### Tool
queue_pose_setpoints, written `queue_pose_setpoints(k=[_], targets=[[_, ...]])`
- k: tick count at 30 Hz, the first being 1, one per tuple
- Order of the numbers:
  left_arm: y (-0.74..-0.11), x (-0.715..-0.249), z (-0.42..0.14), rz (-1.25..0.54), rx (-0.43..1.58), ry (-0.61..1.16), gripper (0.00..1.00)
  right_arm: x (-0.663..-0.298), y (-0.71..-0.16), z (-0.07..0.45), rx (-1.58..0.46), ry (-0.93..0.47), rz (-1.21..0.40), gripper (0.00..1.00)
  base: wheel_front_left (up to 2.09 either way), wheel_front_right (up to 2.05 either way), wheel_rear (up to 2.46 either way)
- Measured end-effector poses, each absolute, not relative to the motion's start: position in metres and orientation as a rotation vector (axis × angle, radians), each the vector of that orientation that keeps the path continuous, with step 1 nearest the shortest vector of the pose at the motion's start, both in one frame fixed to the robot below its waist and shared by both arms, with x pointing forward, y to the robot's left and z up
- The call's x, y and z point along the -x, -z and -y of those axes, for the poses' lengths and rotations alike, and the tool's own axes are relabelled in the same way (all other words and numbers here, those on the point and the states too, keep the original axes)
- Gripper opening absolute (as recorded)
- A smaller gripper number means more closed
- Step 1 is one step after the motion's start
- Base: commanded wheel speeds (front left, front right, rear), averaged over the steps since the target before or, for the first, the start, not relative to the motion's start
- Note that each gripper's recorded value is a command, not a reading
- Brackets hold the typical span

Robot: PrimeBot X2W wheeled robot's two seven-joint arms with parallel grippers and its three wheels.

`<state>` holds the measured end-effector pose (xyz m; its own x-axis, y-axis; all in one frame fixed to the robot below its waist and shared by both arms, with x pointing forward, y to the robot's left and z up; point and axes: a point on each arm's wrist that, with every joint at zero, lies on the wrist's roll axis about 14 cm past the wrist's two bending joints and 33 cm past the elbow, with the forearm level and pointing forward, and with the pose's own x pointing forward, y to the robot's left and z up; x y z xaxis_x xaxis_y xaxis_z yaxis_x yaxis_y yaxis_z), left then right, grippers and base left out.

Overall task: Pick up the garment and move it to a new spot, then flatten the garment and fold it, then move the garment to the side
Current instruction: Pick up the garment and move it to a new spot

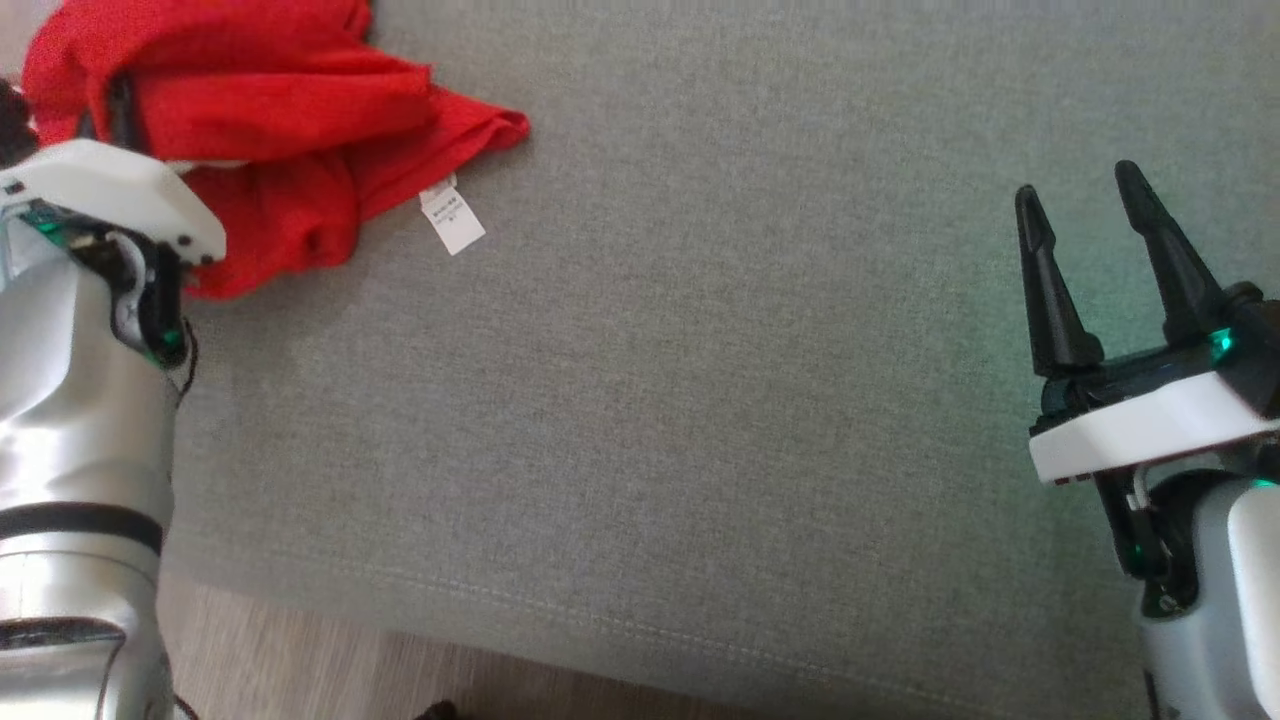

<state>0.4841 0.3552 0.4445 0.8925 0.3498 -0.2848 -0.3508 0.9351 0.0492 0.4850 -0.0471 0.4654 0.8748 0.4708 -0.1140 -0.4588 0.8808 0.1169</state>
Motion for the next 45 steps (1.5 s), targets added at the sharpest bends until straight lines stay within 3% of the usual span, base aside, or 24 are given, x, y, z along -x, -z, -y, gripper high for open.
queue_pose_setpoints(k=[9, 14, 21, 33, 38, 45], targets=[[-0.558, -0.488, -0.339, 0.068, -0.078, -0.310, 0.00, -0.465, -0.497, 0.049, -0.099, -0.465, -0.074, 1.00, 0.00, 0.00, 0.00], [-0.574, -0.459, -0.295, 0.165, -0.057, -0.215, 0.00, -0.444, -0.511, 0.060, -0.112, -0.424, -0.051, 1.00, 0.00, 0.00, 0.00], [-0.566, -0.430, -0.192, 0.139, 0.030, 0.017, 0.00, -0.417, -0.520, 0.091, -0.116, -0.334, -0.038, 1.00, 0.00, 0.00, 0.00], [-0.549, -0.426, 0.008, 0.046, 0.095, 0.576, 0.00, -0.393, -0.525, 0.155, -0.117, -0.143, -0.021, 1.00, 0.00, 0.00, 0.00], [-0.540, -0.443, 0.062, 0.028, 0.065, 0.720, 0.00, -0.393, -0.521, 0.183, -0.122, -0.058, -0.021, 1.00, 0.00, 0.00, 0.00], [-0.469, -0.434, 0.110, -0.160, 0.061, 0.873, 0.00, -0.390, -0.497, 0.212, -0.129, 0.036, -0.073, 1.00, 0.00, 0.00, 0.00]])
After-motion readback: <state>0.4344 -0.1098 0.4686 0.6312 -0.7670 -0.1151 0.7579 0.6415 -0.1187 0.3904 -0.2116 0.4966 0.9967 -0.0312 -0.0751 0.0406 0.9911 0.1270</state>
